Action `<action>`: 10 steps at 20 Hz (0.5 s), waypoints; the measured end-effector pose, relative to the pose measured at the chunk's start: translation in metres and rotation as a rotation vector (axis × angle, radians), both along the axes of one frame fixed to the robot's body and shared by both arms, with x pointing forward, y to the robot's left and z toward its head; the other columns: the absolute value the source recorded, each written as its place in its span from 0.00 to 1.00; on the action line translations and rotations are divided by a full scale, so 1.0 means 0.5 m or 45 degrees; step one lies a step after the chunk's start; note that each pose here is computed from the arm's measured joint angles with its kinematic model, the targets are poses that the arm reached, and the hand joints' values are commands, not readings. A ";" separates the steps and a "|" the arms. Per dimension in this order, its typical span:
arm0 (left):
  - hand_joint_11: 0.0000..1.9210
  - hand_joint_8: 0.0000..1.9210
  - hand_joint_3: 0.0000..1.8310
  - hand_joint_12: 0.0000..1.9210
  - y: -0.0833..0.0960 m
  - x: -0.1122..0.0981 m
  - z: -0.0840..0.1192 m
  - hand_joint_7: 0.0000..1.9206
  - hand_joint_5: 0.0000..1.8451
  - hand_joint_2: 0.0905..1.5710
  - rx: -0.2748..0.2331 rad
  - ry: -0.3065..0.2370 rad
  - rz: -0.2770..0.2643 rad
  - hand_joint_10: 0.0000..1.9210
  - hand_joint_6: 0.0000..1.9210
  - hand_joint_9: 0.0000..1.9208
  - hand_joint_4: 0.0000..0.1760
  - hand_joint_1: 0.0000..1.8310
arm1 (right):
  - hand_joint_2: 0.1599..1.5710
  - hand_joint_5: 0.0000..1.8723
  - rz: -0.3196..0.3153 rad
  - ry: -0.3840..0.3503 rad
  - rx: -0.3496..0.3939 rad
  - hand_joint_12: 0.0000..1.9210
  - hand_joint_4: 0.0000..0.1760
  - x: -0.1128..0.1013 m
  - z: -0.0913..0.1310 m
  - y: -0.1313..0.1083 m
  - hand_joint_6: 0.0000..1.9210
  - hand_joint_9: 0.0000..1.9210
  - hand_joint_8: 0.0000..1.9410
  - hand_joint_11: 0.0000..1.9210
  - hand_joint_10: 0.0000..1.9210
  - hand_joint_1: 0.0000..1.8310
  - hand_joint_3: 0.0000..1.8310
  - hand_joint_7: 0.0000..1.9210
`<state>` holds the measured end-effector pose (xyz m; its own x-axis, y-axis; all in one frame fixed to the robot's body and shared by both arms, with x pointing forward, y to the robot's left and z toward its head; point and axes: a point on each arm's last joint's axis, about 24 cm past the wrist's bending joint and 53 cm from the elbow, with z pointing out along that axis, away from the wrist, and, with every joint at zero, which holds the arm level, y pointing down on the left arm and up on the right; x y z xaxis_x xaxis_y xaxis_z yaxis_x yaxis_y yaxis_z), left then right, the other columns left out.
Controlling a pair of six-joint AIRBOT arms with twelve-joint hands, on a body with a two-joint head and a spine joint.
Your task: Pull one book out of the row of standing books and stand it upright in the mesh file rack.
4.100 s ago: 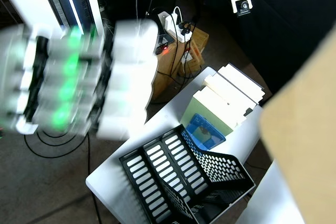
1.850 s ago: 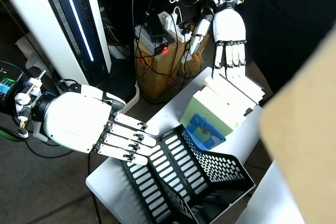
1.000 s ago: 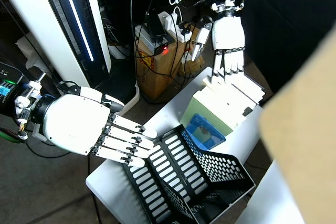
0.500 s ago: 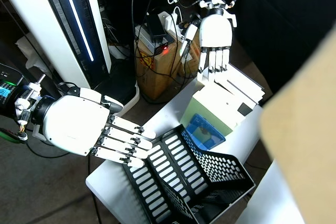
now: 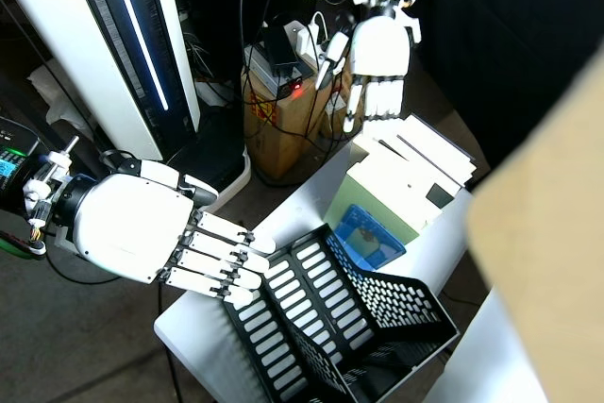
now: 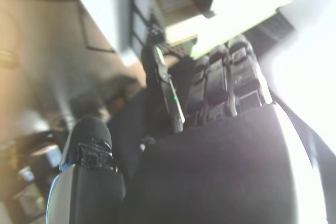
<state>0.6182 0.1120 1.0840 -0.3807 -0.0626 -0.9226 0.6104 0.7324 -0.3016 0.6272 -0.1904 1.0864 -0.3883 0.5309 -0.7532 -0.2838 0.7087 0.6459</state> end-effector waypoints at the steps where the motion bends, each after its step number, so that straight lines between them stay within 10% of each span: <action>1: 0.00 0.00 0.00 0.00 0.002 0.002 0.003 0.00 0.21 0.75 -0.001 -0.007 0.003 0.00 0.00 0.00 0.58 0.00 | 0.81 0.00 0.000 0.001 0.000 0.00 0.00 0.000 0.000 0.000 0.00 0.00 0.00 0.00 0.00 0.18 0.00 0.00; 10: 0.00 0.00 0.00 0.00 -0.013 0.020 -0.026 0.00 0.24 0.74 0.068 -0.019 0.021 0.00 0.02 0.00 0.57 0.00 | 0.81 0.00 -0.004 0.006 0.006 0.00 0.00 0.001 -0.003 0.001 0.00 0.00 0.00 0.00 0.00 0.19 0.00 0.00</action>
